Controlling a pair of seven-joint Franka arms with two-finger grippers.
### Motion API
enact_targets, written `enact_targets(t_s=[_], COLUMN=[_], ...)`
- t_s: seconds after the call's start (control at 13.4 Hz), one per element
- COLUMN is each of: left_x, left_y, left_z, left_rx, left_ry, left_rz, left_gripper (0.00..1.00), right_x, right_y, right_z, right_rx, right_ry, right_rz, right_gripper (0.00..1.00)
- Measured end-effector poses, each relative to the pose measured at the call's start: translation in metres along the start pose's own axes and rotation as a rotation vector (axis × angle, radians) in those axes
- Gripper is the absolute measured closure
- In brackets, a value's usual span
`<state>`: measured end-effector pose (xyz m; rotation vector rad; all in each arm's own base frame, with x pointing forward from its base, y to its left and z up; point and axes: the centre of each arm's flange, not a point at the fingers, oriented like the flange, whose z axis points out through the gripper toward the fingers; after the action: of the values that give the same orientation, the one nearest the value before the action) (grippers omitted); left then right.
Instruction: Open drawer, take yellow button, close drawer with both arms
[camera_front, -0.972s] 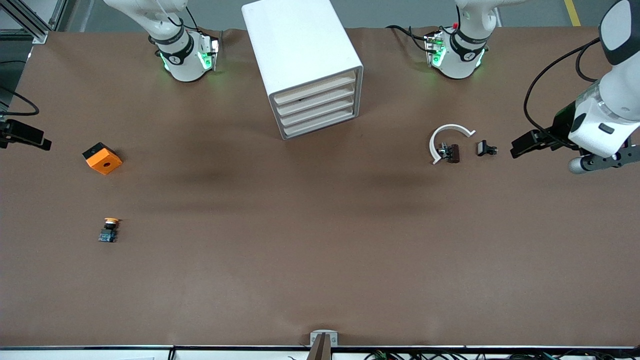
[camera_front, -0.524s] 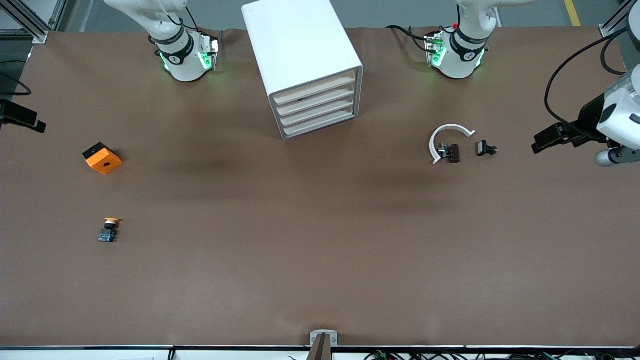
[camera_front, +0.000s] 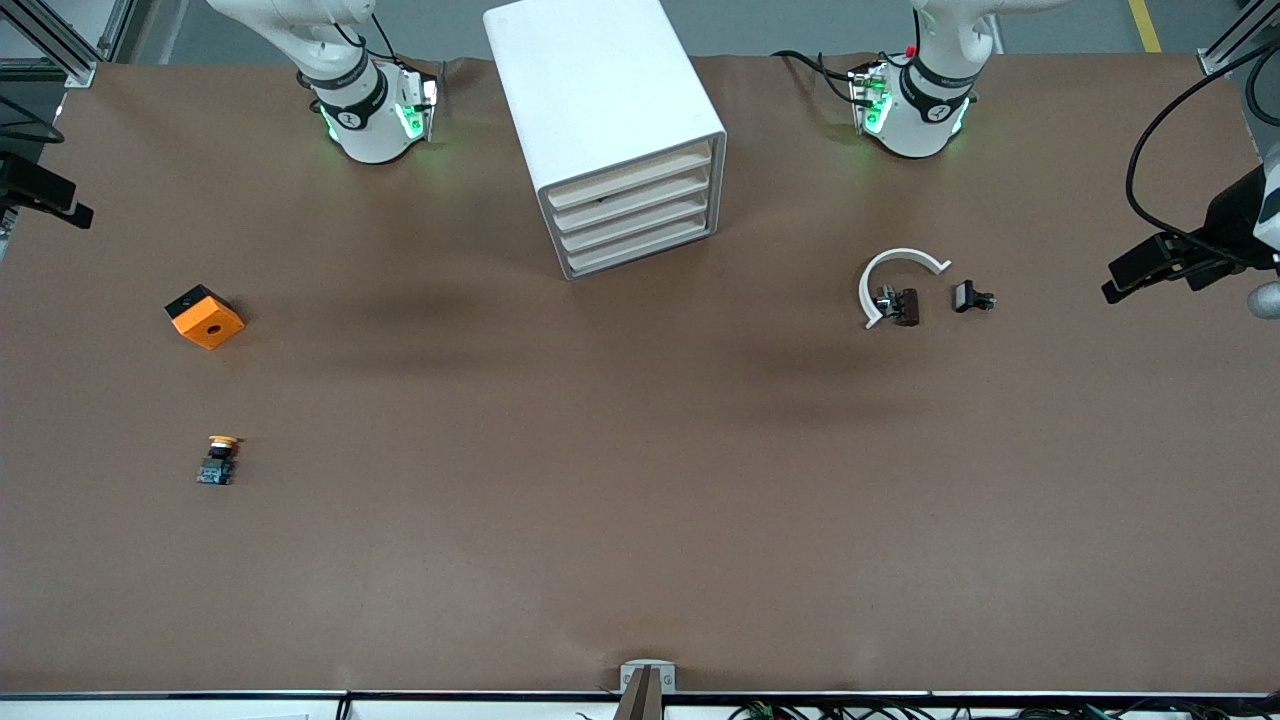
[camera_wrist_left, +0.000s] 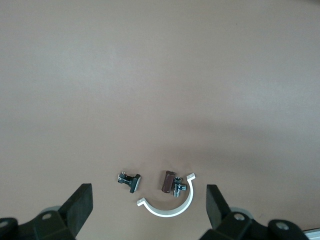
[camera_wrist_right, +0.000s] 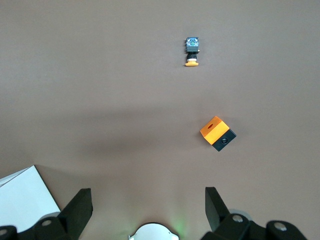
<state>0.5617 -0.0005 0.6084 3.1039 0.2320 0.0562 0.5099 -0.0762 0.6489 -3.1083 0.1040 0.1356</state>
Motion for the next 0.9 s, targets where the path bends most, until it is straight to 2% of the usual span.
enact_targets(t_s=[0.6,0.9], left_x=[-0.009,-0.01], left_y=[-0.002,-0.002], left_z=[-0.007,-0.011], left_rx=[0.007,0.006], left_ry=[-0.053,-0.05], left_rz=[0.045,0.05], left_gripper=[0.0,0.0], right_x=[-0.015,-0.015], right_y=[-0.018,-0.016], right_z=[0.008,0.01], right_rx=[0.001,0.002], right_ry=[0.004,0.004], right_rz=[0.035,0.02], right_gripper=[0.0,0.0])
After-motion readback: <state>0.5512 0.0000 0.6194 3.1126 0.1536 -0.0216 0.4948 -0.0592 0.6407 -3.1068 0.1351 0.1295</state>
